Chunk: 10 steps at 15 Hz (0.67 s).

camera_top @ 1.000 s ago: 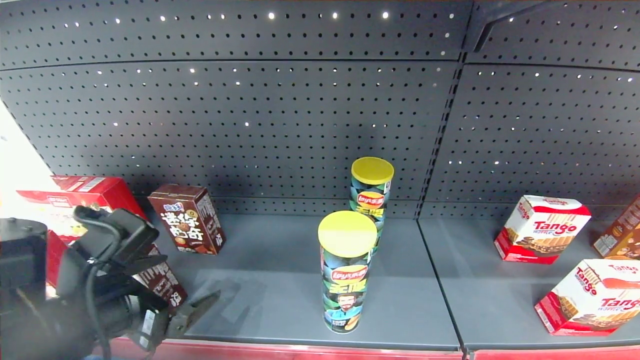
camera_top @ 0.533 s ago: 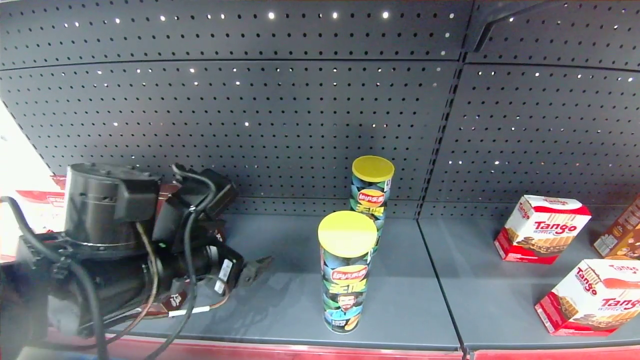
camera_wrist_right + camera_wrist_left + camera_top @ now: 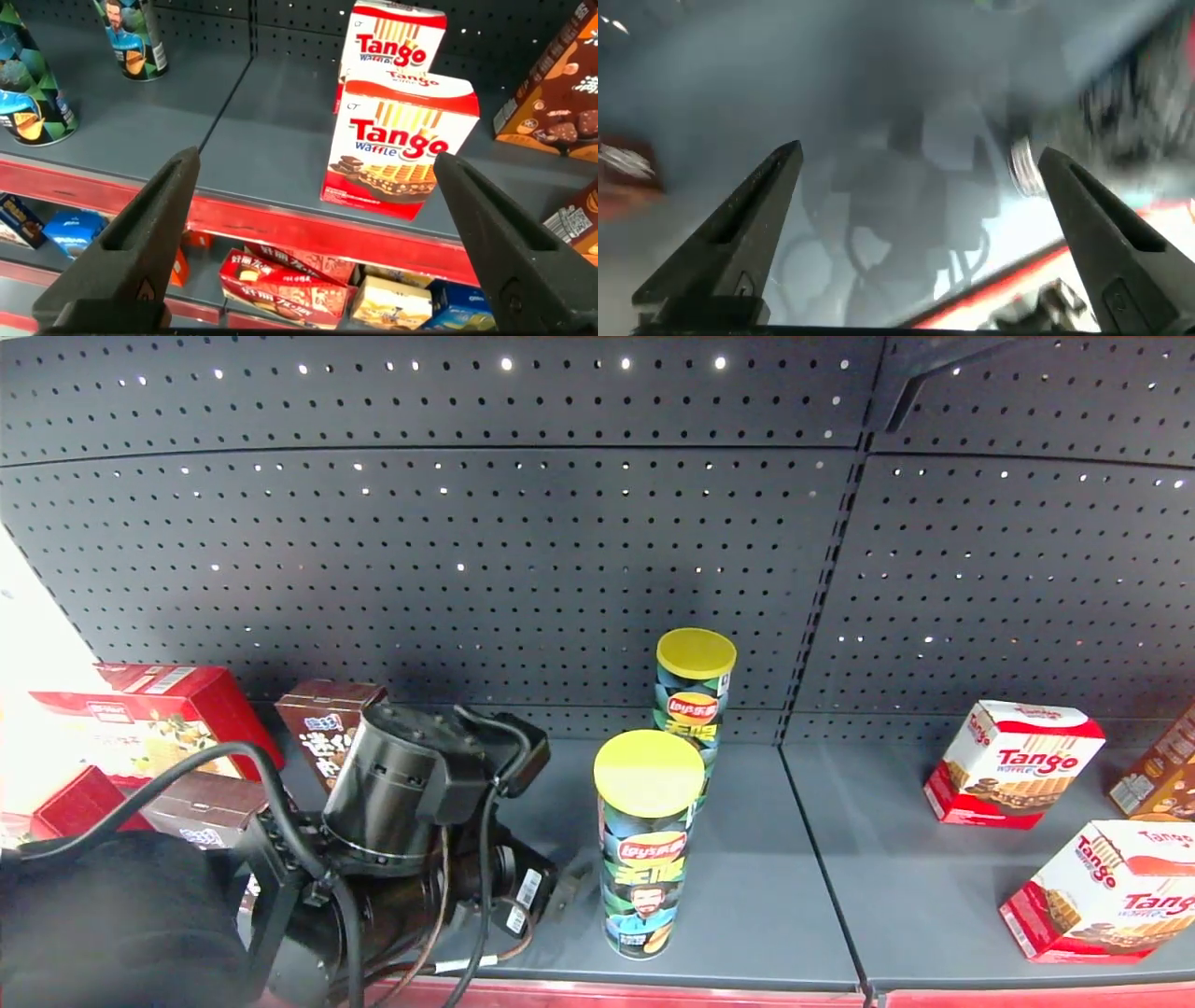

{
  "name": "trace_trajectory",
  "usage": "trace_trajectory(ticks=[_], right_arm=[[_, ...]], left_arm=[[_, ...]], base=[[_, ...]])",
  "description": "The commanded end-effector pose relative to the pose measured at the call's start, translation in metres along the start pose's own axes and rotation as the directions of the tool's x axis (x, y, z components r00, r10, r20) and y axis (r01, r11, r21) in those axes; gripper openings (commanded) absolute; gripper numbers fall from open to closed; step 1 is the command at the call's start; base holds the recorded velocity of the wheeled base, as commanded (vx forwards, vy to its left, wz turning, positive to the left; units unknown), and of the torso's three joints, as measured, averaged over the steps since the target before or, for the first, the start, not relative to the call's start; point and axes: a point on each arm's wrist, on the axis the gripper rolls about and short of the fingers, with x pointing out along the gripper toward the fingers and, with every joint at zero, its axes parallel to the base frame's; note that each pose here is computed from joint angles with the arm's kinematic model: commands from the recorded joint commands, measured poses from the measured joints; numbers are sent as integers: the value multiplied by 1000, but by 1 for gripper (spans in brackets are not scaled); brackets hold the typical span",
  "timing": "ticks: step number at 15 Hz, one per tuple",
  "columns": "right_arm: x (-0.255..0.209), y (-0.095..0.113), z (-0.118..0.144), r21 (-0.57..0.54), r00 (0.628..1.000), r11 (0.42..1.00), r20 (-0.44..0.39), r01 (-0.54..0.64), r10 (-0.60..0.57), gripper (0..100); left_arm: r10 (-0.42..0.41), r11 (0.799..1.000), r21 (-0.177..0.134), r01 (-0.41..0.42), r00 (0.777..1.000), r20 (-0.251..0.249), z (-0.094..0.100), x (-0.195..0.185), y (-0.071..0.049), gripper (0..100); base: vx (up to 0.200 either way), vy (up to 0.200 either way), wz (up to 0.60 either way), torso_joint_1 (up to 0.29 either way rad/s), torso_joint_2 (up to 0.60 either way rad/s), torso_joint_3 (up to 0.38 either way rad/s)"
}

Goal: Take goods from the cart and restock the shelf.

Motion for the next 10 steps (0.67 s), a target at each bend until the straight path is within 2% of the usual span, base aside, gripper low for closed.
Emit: trace_trajectory(ticks=[1, 4, 6, 7, 8, 9, 10], right_arm=[[1, 0, 0, 1, 1000, 1000, -8, -1, 1, 100], [1, 0, -2, 2, 1000, 1000, -11, -1, 1, 100], [1, 0, -3, 2, 1000, 1000, -11, -1, 1, 100], [1, 0, -3, 1, 1000, 1000, -8, -2, 2, 100], [1, 0, -3, 1, 1000, 1000, -8, -2, 2, 100], [1, 0, -3, 1, 1000, 1000, -8, -1, 1, 100], [1, 0, -4, 2, 1000, 1000, -10, -1, 1, 100]], left_arm=[[-10, 1000, 22, 11, 999, -50, -16, 1, -5, 100], [8, 1000, 28, -6, 998, -63, -21, 1, -5, 100], [52, 999, 17, -51, 997, -64, -22, 1, -3, 100], [78, 997, -14, -79, 995, -61, -22, 1, -3, 100], [81, 996, -17, -82, 995, -59, -21, 1, -3, 100], [130, 986, -98, -134, 990, -47, -19, 1, -1, 100], [145, 981, -126, -149, 989, -42, -17, 2, 1, 100]], base=[[0, 0, 0, 0, 0, 0], [0, 0, 0, 0, 0, 0], [0, 0, 0, 0, 0, 0], [0, 0, 0, 0, 0, 0], [0, 0, 0, 0, 0, 0], [0, 0, 0, 0, 0, 0], [0, 0, 0, 0, 0, 0]])
